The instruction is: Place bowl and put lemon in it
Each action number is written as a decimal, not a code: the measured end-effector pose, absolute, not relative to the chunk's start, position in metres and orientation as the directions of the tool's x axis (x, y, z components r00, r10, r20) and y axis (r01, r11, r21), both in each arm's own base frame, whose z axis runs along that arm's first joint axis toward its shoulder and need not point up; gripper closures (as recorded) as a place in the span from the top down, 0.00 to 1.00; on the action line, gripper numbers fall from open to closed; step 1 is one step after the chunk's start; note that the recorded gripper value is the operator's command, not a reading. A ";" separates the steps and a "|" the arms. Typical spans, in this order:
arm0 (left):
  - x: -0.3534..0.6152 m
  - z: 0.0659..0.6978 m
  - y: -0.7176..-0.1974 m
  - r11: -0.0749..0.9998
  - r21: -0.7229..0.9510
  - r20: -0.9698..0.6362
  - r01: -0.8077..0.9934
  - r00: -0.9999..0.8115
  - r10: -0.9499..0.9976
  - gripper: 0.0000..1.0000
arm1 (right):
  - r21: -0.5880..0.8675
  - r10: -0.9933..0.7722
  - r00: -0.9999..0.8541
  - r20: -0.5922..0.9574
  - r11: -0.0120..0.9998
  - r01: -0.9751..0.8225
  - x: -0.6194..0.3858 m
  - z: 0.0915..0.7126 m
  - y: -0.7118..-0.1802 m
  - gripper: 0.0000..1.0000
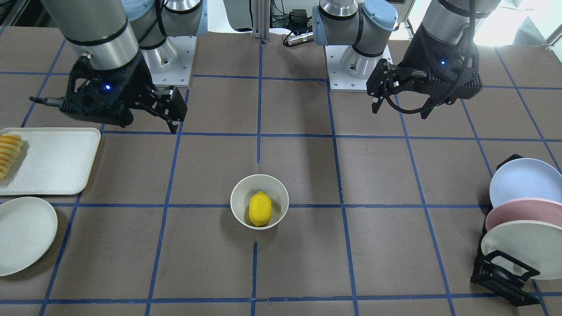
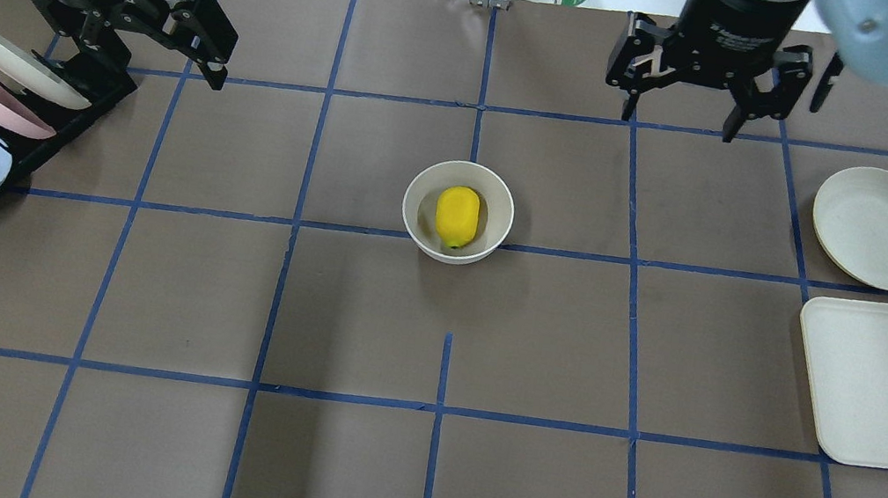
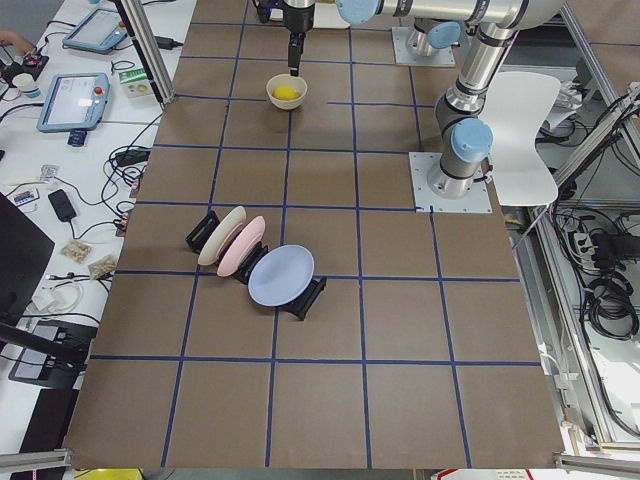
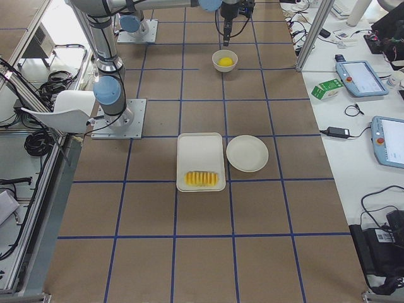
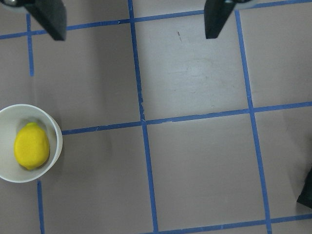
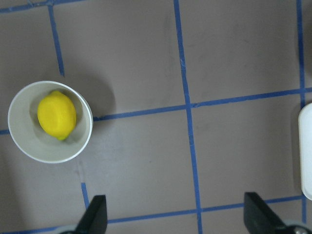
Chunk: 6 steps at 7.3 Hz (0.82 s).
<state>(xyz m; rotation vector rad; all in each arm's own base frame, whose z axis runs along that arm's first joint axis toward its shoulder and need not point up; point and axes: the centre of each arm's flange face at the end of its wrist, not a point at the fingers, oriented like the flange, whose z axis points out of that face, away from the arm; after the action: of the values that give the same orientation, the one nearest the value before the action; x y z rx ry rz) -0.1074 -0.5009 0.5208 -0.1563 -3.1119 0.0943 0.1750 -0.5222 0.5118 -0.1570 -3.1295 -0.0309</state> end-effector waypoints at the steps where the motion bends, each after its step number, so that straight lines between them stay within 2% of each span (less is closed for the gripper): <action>1: -0.107 0.520 -0.501 0.993 -0.059 0.021 0.099 -0.995 0.101 1.00 | 0.039 0.073 -0.997 0.008 0.997 0.073 0.169 0.526 -0.503 1.00; 3: -0.107 0.521 -0.495 0.993 -0.056 0.004 0.100 -0.995 0.100 1.00 | 0.042 0.042 -0.999 0.000 0.998 0.042 0.166 0.536 -0.480 1.00; 6: -0.105 0.525 -0.493 0.996 -0.045 -0.007 0.073 -0.997 0.073 1.00 | 0.042 -0.003 -1.000 -0.004 0.999 -0.003 0.165 0.528 -0.474 1.00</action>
<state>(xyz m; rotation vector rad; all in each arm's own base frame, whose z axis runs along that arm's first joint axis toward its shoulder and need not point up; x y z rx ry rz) -0.1049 -0.4934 0.5247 -0.1148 -3.1443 0.0715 0.1653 -0.4744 0.5277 0.0045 -3.1450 -0.0654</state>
